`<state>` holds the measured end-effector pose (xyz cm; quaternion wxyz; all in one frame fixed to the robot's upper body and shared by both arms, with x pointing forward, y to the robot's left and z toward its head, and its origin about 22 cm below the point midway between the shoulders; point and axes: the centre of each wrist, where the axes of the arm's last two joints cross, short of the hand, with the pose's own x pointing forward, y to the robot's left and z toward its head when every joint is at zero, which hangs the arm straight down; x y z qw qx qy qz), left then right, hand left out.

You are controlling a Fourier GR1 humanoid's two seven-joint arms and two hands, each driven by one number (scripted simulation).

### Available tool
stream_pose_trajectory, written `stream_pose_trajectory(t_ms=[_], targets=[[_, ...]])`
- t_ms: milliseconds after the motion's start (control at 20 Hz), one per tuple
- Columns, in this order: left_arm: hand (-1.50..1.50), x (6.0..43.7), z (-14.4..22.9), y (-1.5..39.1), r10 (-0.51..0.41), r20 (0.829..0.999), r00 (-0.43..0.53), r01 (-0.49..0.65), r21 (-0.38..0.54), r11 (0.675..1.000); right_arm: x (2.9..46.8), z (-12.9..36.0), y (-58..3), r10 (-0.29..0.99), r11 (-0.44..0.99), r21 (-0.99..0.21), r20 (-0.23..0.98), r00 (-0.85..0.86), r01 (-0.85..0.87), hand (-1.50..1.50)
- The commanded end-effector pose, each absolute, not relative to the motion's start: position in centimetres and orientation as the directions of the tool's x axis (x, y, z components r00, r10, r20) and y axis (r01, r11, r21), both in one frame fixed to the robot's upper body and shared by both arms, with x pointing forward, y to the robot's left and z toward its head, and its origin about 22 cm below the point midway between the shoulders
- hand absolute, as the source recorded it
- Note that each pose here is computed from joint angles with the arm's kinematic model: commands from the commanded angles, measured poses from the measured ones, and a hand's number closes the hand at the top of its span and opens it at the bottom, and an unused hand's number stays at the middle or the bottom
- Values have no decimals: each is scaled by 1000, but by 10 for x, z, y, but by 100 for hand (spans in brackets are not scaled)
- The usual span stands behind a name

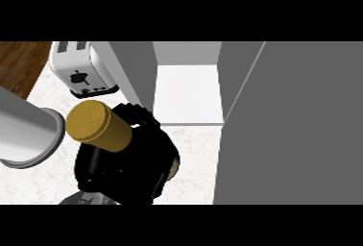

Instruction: Pick up the wine, place it into the cabinet and close the cabinet

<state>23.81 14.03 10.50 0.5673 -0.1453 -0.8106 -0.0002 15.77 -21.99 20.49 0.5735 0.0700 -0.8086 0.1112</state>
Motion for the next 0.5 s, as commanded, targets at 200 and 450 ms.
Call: stream_pose_trajectory(t_ms=[200, 450], targets=[[150, 254, 134, 85, 235, 926, -296, 219, -174, 960, 136, 202, -222, -43, 955, -67, 932, -360, -287, -150], [150, 271, 151, 70, 196, 925, -327, 189, -139, 972, 125, 211, -225, -44, 951, -66, 939, -342, -303, -150]])
